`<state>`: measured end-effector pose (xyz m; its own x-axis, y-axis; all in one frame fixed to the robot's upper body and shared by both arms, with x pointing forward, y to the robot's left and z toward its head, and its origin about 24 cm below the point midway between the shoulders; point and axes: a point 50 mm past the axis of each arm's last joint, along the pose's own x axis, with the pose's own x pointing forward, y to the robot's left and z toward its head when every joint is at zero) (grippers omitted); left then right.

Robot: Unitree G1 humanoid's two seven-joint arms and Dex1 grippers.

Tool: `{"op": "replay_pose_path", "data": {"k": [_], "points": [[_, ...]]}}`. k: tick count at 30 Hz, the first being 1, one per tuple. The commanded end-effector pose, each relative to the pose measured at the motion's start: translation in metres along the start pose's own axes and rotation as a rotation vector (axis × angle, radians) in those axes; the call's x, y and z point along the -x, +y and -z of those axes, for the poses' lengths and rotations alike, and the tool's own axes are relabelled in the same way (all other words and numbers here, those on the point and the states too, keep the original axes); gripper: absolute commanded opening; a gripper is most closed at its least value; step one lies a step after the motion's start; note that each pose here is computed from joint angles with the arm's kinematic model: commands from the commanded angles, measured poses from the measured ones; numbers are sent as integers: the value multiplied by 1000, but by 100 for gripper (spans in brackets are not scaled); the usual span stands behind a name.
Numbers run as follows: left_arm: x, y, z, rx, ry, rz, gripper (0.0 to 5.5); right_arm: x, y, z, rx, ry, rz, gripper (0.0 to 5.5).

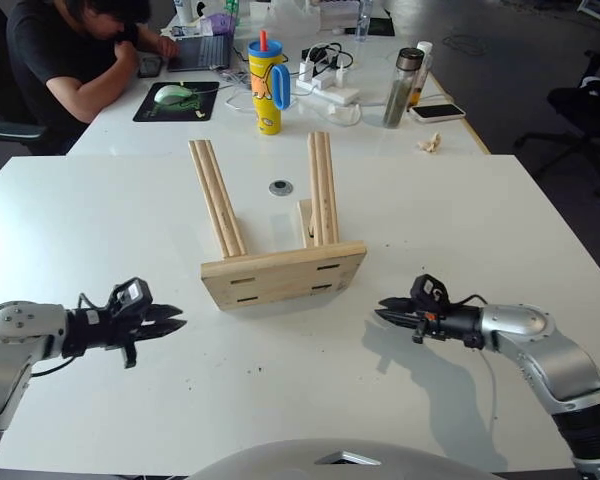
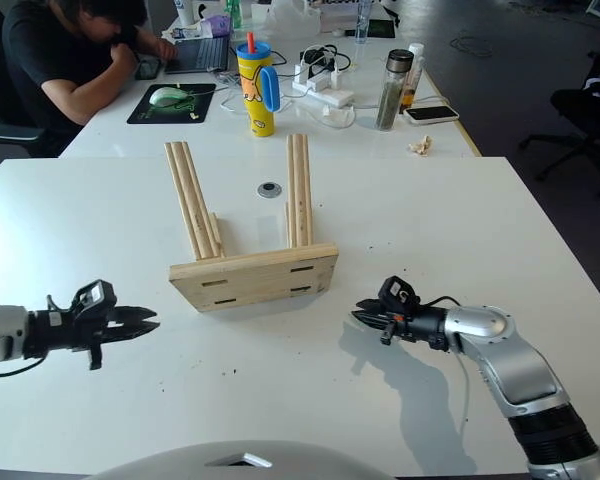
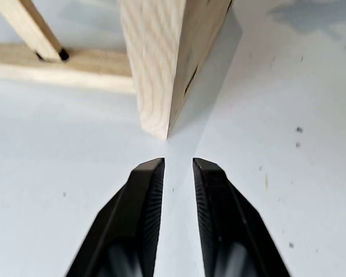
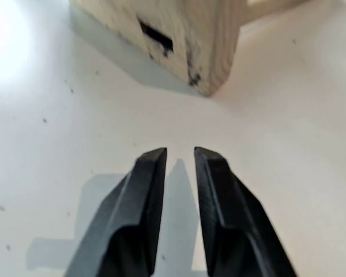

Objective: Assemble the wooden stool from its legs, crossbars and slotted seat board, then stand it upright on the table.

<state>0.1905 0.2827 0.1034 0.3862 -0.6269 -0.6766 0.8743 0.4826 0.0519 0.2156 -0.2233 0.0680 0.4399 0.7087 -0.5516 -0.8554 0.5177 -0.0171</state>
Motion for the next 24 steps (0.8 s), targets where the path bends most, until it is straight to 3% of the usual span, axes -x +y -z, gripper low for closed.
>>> {"op": "replay_pose_path", "data": {"k": [1,5,13,16,24], "points": [[9,9,-2,-109,40,-15,170,3,-15,-8,104,-38,-5,159],[0,12,-23,-185,-67,5,235,-5,-22,-21,202,-89,-68,227],[-12,24,-34,-244,-73,59,346,-17,-38,-33,340,-65,-137,344],[-21,28,-35,-247,-60,77,350,-24,-43,-42,364,-85,-150,387],[-33,34,-45,-294,-98,73,350,-41,-48,-66,398,-144,-197,387]]}}
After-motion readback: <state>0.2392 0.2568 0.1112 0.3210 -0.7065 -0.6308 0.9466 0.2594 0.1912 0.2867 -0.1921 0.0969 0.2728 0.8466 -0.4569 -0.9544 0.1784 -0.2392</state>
